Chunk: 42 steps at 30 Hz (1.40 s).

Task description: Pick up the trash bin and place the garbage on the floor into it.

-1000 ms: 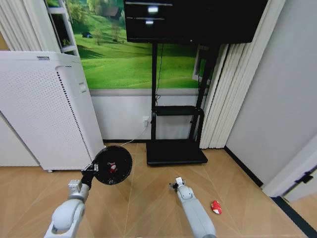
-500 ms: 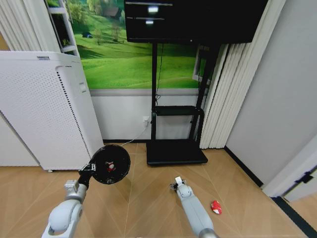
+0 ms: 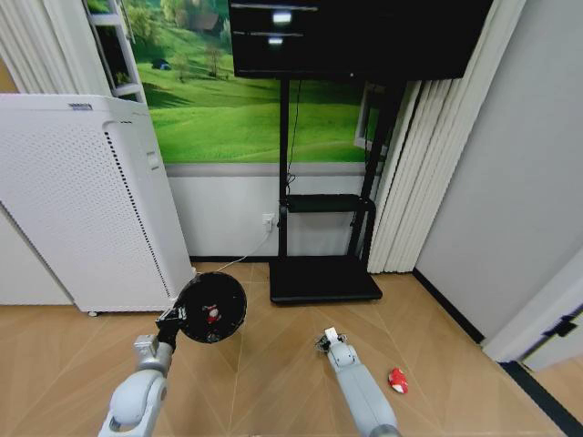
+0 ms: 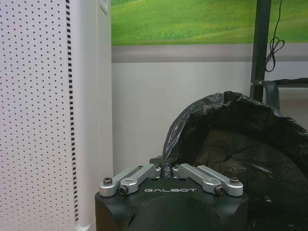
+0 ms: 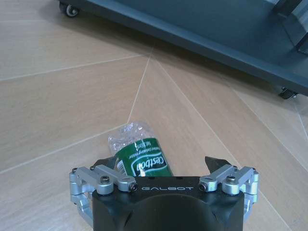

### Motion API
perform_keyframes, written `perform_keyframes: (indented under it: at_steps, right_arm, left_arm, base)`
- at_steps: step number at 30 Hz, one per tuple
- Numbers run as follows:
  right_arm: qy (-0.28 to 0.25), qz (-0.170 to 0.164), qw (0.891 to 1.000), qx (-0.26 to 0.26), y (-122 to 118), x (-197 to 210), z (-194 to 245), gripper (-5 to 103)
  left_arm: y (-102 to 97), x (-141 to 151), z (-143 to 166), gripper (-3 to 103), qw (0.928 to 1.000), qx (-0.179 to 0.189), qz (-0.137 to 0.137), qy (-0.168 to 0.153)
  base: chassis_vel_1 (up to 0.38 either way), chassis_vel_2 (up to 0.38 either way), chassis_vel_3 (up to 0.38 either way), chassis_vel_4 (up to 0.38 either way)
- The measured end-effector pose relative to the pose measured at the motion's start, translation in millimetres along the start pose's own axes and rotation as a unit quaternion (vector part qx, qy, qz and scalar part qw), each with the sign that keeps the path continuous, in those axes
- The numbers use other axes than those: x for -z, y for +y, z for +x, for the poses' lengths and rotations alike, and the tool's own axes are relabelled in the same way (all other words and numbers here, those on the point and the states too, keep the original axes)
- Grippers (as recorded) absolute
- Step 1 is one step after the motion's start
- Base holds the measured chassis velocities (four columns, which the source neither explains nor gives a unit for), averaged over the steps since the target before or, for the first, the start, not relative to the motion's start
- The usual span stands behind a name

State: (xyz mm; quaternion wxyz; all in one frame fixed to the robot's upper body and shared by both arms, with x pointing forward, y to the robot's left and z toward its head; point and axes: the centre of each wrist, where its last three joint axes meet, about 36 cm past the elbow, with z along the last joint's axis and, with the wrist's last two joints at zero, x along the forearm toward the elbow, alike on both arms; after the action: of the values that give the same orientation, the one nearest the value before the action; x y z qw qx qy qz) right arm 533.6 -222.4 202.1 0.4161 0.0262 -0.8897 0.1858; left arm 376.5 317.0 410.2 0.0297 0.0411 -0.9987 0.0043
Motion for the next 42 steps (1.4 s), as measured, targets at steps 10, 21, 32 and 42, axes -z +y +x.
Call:
perform_keyframes:
  at_steps: [10, 21, 32, 42]
  right_arm:
    - [0.020, 0.015, 1.000, 0.012, 5.0, -17.1, -2.6, 100]
    - [0.028, 0.016, 0.999, 0.013, 4.1, -28.0, -3.1, 74]
    - [0.029, 0.016, 0.999, 0.007, 3.2, -34.8, -2.3, 40]
    - [-0.009, -0.044, 0.998, -0.044, -41.6, -38.4, 30.4, 25]
  left_arm:
    - [-6.9, 16.5, -15.4, 4, 0.9997, -0.010, -0.002, -0.020]
    - [-13.5, 29.5, -28.7, 4, 0.9990, -0.027, -0.001, -0.035]
    - [-12.9, 30.0, -30.7, 4, 0.9989, -0.029, -0.002, -0.035]
    - [-14.3, 10.4, -19.8, 4, 0.9994, -0.031, -0.012, -0.012]
  base:
    - [0.000, 0.000, 0.000, 0.000]
    - [0.000, 0.000, 0.000, 0.000]
    - [0.000, 0.000, 0.000, 0.000]
    - [0.000, 0.000, 0.000, 0.000]
